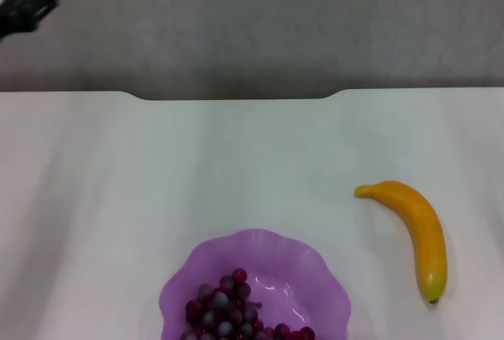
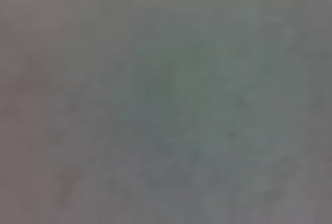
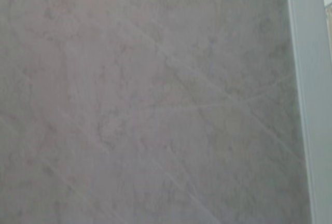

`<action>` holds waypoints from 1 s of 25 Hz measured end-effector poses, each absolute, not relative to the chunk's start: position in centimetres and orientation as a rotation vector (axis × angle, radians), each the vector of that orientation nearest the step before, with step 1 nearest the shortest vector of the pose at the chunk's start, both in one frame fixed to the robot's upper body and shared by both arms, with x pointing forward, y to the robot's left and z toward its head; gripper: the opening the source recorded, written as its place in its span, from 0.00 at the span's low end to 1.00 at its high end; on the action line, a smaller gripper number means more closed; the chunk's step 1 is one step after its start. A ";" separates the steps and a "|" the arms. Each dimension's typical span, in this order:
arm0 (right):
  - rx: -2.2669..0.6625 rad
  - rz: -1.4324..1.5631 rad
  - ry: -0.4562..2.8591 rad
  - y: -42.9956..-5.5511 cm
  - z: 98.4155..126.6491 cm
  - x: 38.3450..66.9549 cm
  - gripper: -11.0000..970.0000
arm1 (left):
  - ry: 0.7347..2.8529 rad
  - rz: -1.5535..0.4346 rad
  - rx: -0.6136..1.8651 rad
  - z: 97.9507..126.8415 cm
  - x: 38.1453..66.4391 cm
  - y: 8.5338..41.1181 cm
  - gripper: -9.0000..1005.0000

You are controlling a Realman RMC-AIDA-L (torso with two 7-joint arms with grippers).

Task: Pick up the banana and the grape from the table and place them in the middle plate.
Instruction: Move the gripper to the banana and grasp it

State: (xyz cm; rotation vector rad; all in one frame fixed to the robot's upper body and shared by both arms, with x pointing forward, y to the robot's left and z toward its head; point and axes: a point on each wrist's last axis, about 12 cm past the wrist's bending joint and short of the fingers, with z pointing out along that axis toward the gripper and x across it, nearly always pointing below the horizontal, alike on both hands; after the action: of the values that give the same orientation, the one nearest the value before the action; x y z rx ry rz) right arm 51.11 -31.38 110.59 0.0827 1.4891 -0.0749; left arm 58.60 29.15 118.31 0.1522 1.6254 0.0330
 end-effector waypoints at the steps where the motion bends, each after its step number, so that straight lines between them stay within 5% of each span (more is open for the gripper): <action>1: 0.083 -0.071 1.496 -31.4 110.6 51.1 0.89 | 1.640 0.033 0.120 118.1 58.5 29.9 0.86; 14: 0.106 0.085 1.926 -34.0 113.1 53.8 0.89 | 1.698 0.047 0.028 117.7 56.9 32.8 0.86; 25: 0.034 0.098 2.296 -33.0 110.6 57.7 0.89 | 1.732 0.026 0.055 117.7 57.3 32.3 0.86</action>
State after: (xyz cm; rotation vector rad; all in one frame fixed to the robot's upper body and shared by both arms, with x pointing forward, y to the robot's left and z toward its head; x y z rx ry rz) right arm 57.74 -32.98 110.58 0.0341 2.2961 0.0976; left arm 57.26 32.26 117.67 0.0547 1.7322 0.0258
